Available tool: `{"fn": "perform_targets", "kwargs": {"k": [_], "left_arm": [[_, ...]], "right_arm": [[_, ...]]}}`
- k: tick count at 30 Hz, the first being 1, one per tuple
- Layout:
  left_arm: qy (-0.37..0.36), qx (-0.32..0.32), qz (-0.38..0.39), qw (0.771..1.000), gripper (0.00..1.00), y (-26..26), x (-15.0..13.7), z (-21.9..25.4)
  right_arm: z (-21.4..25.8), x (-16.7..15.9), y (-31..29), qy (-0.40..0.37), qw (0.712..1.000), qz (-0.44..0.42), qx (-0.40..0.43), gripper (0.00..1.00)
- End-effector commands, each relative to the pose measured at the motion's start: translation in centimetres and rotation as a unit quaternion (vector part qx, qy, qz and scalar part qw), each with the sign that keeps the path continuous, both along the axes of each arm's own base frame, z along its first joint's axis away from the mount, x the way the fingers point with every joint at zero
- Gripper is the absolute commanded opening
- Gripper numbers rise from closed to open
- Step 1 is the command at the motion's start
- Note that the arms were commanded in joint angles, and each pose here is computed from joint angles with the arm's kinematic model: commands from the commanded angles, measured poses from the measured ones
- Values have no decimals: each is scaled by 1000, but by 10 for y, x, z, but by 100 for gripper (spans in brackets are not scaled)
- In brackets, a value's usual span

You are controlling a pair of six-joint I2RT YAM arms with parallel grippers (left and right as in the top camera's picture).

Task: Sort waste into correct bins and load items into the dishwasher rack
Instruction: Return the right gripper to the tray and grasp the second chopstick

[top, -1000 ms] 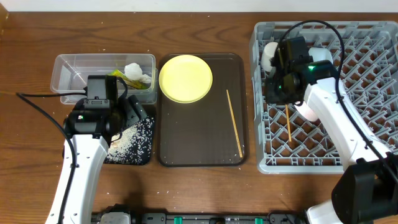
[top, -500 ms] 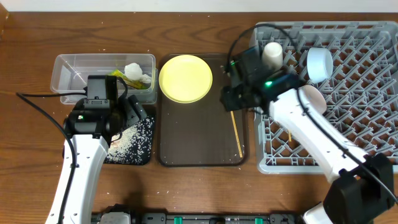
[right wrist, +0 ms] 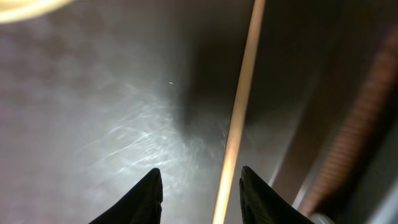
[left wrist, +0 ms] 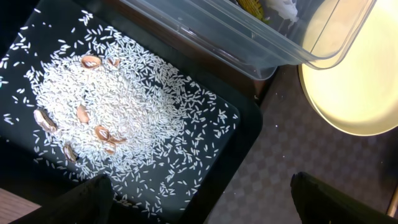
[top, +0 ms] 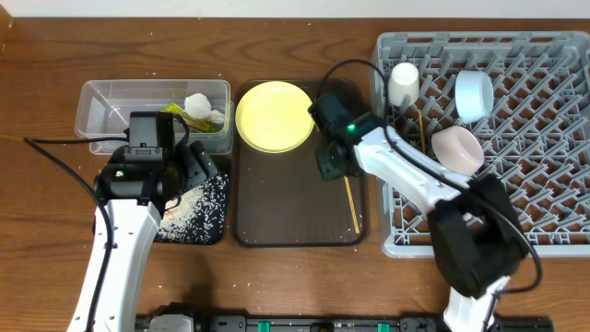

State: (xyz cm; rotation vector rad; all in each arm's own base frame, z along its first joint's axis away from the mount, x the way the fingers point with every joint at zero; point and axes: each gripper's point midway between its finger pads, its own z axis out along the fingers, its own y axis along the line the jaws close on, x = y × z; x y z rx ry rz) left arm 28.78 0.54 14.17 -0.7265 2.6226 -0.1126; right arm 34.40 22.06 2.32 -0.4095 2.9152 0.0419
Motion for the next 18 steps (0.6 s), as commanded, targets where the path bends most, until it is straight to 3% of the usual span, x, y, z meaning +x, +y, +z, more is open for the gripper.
{"fn": "perform_targets", "kwargs": {"k": [1,7,10,13,18], "left_arm": [[-2,4,3,1000,94,3,2,3],[-2,4,4,1000,94,3,2,3],[-2,4,4,1000,94,3,2,3],[-2,4,4,1000,94,3,2,3],[-2,4,4,1000,94,3,2,3]], "right_arm": [[-19,-3,-3,13,1000,-7,-20,39],[-36,-7,-5,30,999,-5,-31,39],[-37,-6,-5,29,999,-5,-31,24],[-37,-6,-5,29,999,-5,-31,2],[-22,-1,-1,24,999,-5,-20,1]]}}
